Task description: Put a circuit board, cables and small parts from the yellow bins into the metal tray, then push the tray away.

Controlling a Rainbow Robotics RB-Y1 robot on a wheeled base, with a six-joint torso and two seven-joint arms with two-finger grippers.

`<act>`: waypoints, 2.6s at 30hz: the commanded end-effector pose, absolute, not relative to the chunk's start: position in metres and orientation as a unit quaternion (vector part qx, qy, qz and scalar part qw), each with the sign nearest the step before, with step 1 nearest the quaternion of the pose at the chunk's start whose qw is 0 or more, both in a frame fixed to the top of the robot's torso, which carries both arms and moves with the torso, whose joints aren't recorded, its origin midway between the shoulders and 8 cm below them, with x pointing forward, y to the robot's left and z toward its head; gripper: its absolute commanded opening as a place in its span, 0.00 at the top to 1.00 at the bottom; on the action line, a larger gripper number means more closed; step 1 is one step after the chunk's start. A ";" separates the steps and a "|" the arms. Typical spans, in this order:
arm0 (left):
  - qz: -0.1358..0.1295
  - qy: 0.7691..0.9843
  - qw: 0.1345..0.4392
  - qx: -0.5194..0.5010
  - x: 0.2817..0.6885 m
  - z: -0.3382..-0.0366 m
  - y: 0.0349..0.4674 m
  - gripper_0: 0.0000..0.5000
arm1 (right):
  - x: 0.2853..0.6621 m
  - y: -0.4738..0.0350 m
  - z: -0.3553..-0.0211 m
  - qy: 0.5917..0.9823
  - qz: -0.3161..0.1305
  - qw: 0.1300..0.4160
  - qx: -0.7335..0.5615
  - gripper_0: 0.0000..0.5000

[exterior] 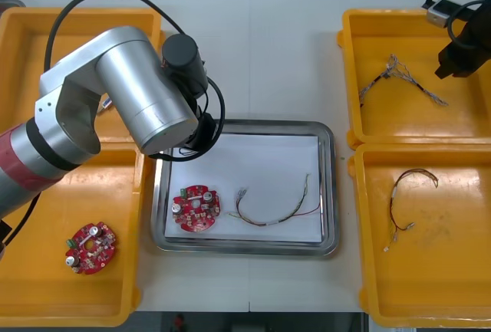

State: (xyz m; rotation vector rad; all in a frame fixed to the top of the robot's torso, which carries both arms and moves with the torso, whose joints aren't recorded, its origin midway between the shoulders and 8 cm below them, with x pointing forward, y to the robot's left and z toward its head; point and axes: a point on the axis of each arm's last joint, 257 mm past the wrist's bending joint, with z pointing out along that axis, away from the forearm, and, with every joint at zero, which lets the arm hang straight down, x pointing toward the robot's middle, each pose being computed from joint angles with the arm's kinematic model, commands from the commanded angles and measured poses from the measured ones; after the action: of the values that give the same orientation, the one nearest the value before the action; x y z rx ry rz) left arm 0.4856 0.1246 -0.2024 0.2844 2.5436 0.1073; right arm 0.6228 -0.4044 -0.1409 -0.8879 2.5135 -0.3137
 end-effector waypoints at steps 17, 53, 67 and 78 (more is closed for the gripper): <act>0.030 0.953 0.294 0.070 0.482 -0.255 0.125 0.99 | 0.643 -0.391 -0.178 0.893 -0.134 0.257 -0.344 0.00; -0.035 0.946 0.320 0.048 0.475 -0.119 0.157 0.00 | 0.623 -0.380 -0.235 0.911 -0.082 0.253 -0.316 0.85; -0.010 0.947 0.300 0.111 0.494 -0.083 0.244 0.00 | 0.625 -0.386 -0.212 0.900 -0.107 0.246 -0.343 1.00; 0.030 0.939 0.300 0.164 0.527 -0.095 0.291 0.00 | 0.609 -0.360 -0.154 0.880 -0.129 0.216 -0.403 1.00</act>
State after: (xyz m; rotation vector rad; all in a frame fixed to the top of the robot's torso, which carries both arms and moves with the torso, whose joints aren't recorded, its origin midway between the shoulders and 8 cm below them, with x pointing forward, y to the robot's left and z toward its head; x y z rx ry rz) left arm 0.5155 0.2600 -0.1053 0.2629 2.5565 -0.0376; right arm 0.6074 -0.3685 -0.1753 -1.0764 2.4832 -0.3290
